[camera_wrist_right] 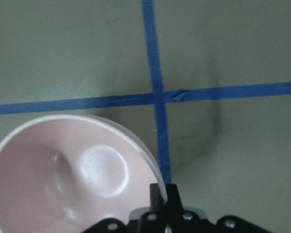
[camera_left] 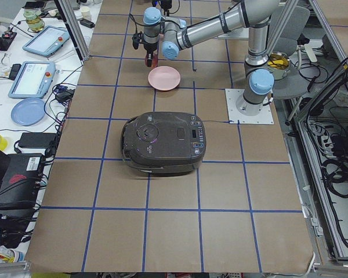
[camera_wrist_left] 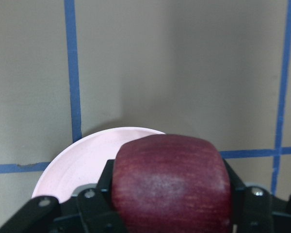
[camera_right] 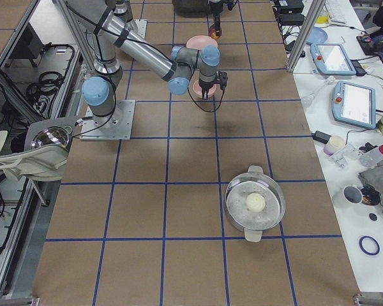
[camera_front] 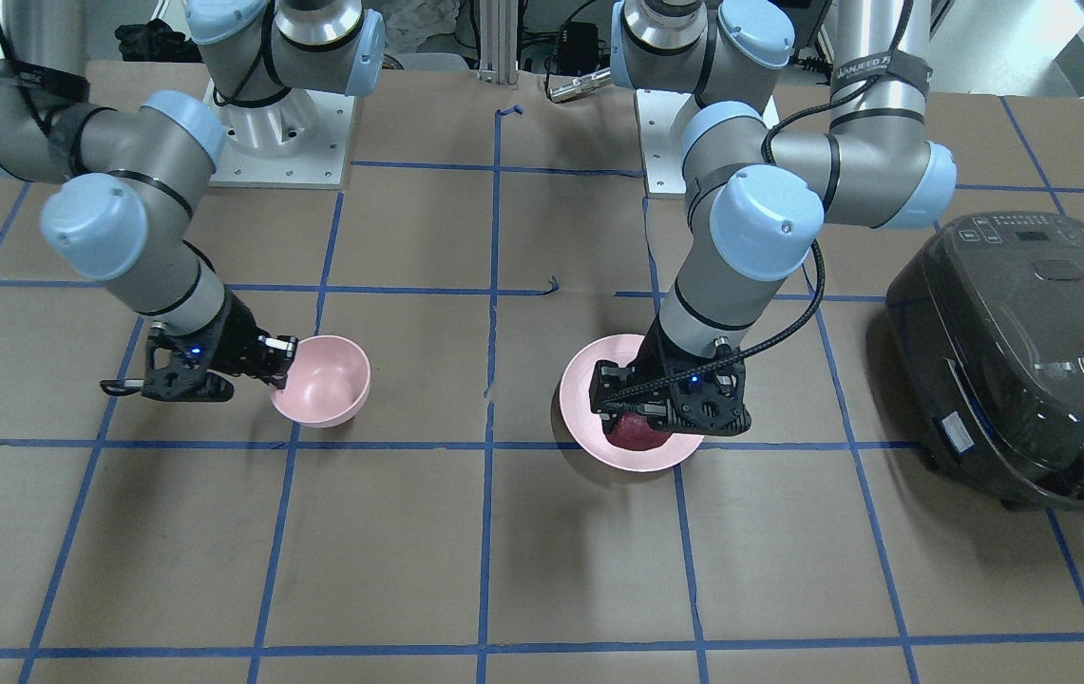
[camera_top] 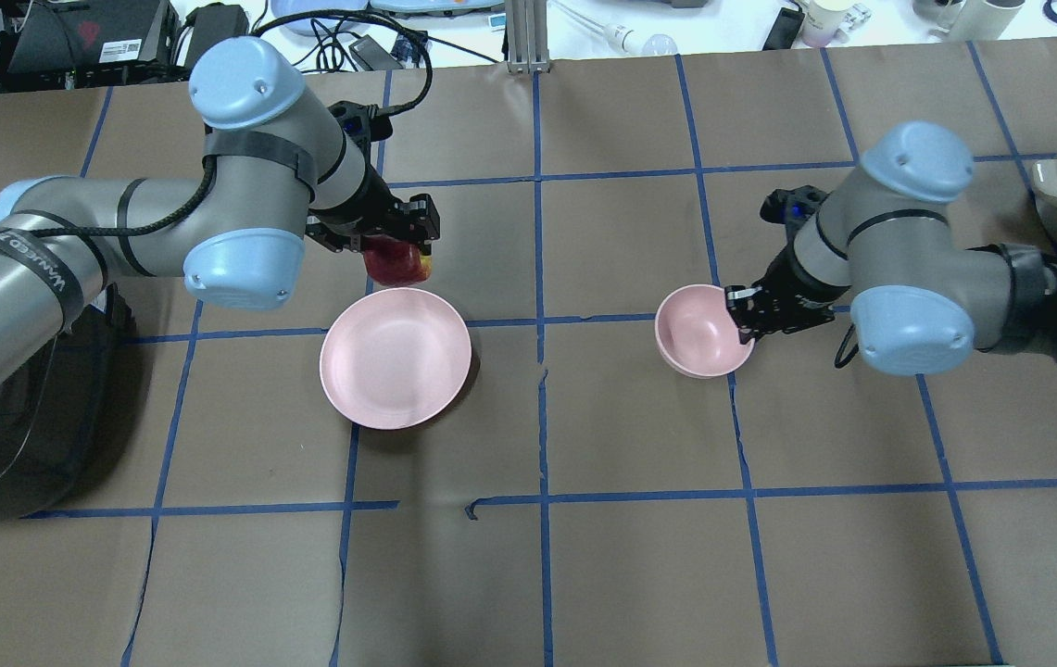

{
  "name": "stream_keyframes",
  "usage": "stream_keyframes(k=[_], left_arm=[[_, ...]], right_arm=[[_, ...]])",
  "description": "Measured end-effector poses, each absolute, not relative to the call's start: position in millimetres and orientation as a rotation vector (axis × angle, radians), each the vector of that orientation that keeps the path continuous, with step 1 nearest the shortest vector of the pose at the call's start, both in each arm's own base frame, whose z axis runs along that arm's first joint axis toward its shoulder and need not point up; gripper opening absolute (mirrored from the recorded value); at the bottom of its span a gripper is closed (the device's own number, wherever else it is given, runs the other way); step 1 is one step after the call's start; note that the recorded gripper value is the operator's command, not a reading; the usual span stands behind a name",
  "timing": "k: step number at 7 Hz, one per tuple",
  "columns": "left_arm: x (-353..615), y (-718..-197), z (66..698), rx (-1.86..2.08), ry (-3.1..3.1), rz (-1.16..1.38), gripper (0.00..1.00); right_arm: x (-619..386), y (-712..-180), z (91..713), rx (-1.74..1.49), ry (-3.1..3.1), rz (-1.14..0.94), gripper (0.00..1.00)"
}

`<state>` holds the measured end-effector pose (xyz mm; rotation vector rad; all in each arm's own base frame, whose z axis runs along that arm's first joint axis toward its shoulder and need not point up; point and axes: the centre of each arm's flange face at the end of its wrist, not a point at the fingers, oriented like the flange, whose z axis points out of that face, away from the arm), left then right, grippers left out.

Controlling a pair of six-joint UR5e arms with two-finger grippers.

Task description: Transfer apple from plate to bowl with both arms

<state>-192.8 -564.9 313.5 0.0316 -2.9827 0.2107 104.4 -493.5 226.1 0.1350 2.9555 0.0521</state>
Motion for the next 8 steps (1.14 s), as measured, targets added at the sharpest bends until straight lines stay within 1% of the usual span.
stream_keyframes(k=[1, 2, 4, 5, 6, 7, 8], left_arm=[[-195.6, -566.8, 332.7, 0.043, -2.982, 0.199, 0.00], [-197.5, -566.0, 345.6, 0.047, -2.982, 0.184, 0.00], [-198.0, -563.5, 351.7, 0.042, -2.985, 0.167, 0.00], [-197.9, -563.2, 351.9, 0.038, -2.988, 0.164, 0.00], [-197.8, -563.4, 352.5, 0.037, -2.988, 0.165, 0.00], [-198.4, -564.3, 351.8, 0.042, -2.986, 0.164, 0.00], [-202.6, -565.2, 349.3, 0.070, -2.976, 0.158, 0.00]], right_arm=[[132.8, -486.3, 224.1, 0.171, 2.954, 0.073, 0.01], [146.6, -482.2, 220.8, 0.183, 2.954, 0.093, 0.99], [151.8, -483.3, 218.0, 0.229, 2.965, 0.113, 1.00], [150.9, -490.4, 227.0, 0.260, 2.972, 0.089, 1.00], [147.7, -504.8, 248.1, 0.274, 3.001, 0.055, 1.00], [143.6, -521.6, 283.9, 0.279, 3.040, 0.041, 1.00], [140.9, -534.5, 332.4, 0.281, 3.066, 0.043, 1.00]])
